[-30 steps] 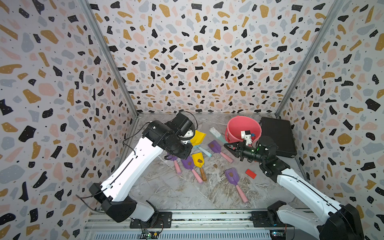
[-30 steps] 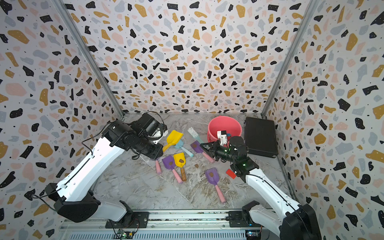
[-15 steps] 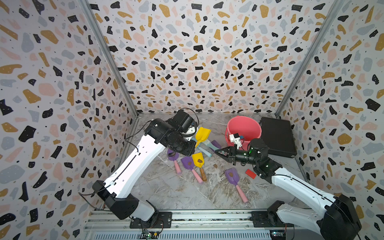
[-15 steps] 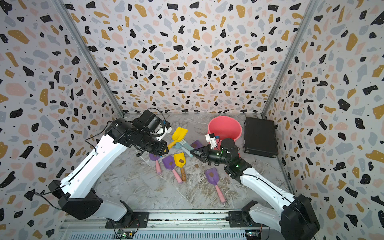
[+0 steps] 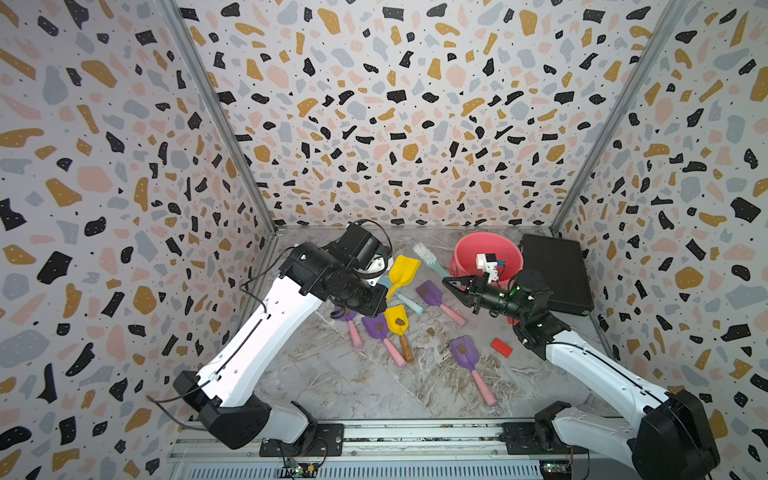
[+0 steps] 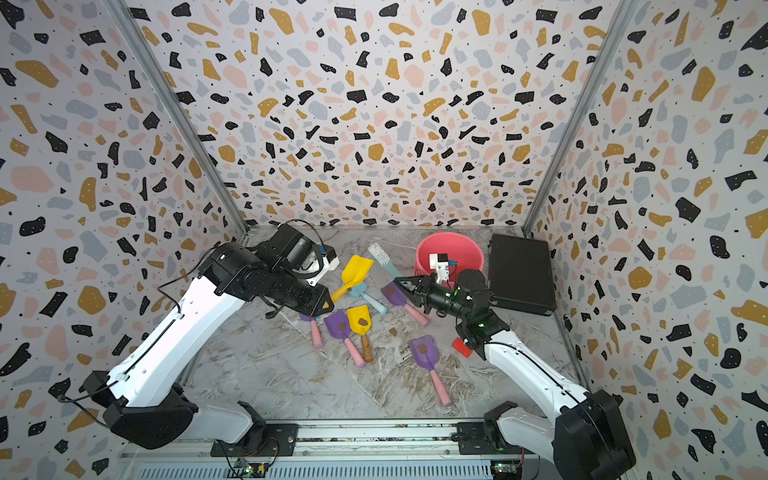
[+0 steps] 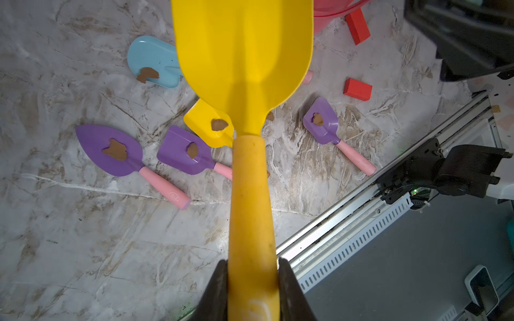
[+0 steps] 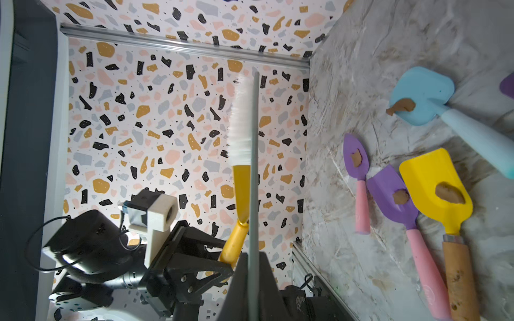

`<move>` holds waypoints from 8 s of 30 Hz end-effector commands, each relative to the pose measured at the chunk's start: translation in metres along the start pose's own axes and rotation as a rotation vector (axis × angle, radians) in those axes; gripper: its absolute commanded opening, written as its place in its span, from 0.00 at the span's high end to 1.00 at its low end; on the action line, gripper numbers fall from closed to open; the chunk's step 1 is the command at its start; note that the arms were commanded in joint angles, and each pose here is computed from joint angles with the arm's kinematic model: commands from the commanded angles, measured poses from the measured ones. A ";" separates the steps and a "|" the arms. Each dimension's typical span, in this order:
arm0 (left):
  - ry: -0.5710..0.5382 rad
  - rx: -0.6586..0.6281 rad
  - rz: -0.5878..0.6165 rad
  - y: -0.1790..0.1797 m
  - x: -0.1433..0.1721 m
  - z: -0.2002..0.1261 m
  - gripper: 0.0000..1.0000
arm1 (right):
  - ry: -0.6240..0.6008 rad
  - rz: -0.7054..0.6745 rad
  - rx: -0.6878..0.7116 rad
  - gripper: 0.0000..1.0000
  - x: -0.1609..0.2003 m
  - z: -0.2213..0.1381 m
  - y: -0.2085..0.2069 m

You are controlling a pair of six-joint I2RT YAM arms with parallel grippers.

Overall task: Brush the soil off the hand trowel and place it into the bucket
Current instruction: Brush off the soil from the hand trowel, then place the hand trowel in the bucket, then pick up the hand trowel from the center of the board, then brush off the soil from the hand trowel.

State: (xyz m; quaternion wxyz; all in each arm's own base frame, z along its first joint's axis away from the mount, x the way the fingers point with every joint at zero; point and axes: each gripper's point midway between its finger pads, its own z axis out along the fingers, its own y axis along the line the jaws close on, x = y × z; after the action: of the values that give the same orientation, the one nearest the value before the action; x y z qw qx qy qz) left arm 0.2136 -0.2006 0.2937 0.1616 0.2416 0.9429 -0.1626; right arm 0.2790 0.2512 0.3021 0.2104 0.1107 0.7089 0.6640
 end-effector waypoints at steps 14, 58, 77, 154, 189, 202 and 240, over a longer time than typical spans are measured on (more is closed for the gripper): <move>0.019 -0.081 0.056 0.014 -0.019 0.003 1.00 | 0.084 -0.808 0.945 1.00 0.003 -0.123 -0.058; -0.122 0.864 -1.045 -0.142 -0.296 0.137 1.00 | -0.020 -0.409 1.019 1.00 0.089 -0.161 -0.149; -0.101 0.990 -1.069 -0.191 -0.297 0.081 1.00 | -0.050 -0.399 1.049 1.00 0.086 -0.176 -0.144; -0.352 -0.287 -0.648 0.065 -0.027 -0.010 0.29 | 0.231 -1.031 0.663 1.00 0.089 -0.096 -0.042; 0.078 -0.254 -0.876 0.156 0.098 0.191 0.45 | 0.215 -0.844 0.620 1.00 0.090 -0.037 -0.063; 0.148 -0.295 -0.816 0.158 0.107 0.212 0.56 | 0.210 -0.826 0.639 1.00 0.089 -0.041 -0.065; 0.306 -0.081 -0.281 0.020 0.111 0.042 1.00 | 0.298 -1.564 0.526 1.00 0.077 -0.080 -0.006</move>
State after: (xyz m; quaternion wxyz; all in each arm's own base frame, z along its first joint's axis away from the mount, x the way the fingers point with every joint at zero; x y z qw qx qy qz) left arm 0.1582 -0.1532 0.2011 0.0236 0.0862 0.9900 -0.1094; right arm 0.1800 0.2115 0.2647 0.4557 -0.4156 0.7719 0.1541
